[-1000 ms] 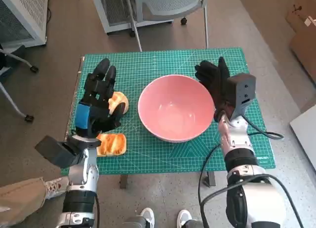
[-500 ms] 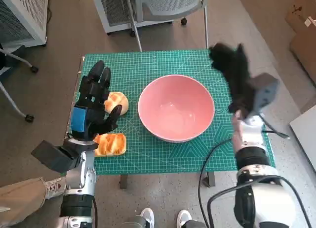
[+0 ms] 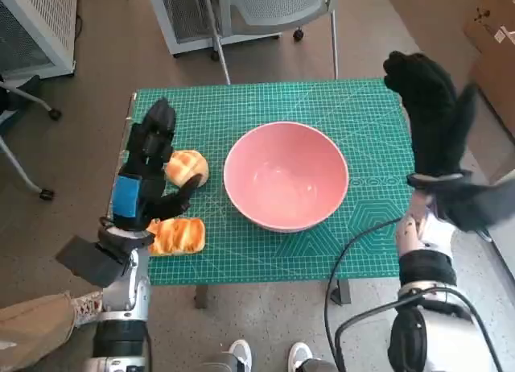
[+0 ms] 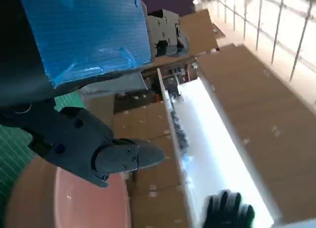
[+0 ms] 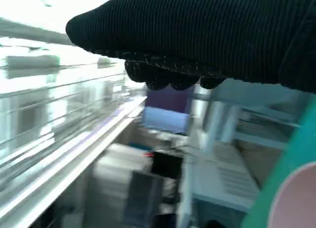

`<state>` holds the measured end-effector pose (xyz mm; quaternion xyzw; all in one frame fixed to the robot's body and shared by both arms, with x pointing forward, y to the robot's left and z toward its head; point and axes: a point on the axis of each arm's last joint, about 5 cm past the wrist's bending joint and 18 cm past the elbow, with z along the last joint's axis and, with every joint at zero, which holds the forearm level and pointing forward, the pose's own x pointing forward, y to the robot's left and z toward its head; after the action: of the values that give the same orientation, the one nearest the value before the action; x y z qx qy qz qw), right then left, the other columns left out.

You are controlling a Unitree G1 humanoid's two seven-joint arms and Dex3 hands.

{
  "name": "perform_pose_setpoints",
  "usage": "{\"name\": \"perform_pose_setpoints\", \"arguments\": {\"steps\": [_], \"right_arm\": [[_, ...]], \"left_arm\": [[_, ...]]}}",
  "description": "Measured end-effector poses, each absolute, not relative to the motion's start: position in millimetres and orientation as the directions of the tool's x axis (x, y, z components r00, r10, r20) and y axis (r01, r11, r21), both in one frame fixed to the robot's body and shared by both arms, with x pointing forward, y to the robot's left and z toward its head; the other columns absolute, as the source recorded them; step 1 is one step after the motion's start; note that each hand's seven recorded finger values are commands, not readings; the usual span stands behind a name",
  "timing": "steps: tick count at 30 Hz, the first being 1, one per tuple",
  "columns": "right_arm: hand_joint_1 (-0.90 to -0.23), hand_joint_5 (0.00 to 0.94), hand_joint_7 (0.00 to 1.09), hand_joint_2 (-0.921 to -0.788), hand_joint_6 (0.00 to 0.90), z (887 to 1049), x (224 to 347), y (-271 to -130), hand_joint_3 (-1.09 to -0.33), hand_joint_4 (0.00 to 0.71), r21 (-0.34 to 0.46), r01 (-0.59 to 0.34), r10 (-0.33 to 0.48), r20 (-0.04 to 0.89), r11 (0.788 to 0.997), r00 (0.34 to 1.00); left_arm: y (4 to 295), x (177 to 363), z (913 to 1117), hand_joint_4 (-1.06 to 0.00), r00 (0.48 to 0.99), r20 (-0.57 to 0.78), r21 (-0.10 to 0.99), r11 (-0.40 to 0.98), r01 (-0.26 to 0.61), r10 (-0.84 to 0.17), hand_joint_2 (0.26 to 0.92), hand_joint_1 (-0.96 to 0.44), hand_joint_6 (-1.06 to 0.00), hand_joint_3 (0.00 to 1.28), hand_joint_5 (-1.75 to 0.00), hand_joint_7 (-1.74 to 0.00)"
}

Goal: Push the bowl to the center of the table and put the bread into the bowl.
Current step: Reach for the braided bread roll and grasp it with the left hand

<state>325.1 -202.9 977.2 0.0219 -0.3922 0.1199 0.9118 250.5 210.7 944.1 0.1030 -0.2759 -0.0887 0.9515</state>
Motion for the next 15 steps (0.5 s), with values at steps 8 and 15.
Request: {"name": "perform_pose_setpoints", "arguments": {"steps": [8, 15], "right_arm": [[-0.623, 0.005, 0.02, -0.921, 0.243, 972.7, 322.5, -205.9, -0.679, 0.147, -0.048, -0.250, 0.207, 0.723, 0.967, 0.660], [-0.619, 0.007, 0.02, -0.921, 0.244, 971.6, 321.9, -206.7, -0.674, 0.155, -0.046, -0.247, 0.203, 0.721, 0.968, 0.663]], "left_arm": [[231, 233.8, 964, -0.17, 0.876, 0.371, 0.572, 0.819, 0.045, -0.308, 0.783, -0.33, -0.28, 0.01, 0.00, -0.13], [234, 219.4, 979, -0.15, 0.954, 0.168, 0.753, 0.657, 0.038, -0.247, 0.700, -0.17, -0.37, 0.01, 0.00, -0.03]]}}
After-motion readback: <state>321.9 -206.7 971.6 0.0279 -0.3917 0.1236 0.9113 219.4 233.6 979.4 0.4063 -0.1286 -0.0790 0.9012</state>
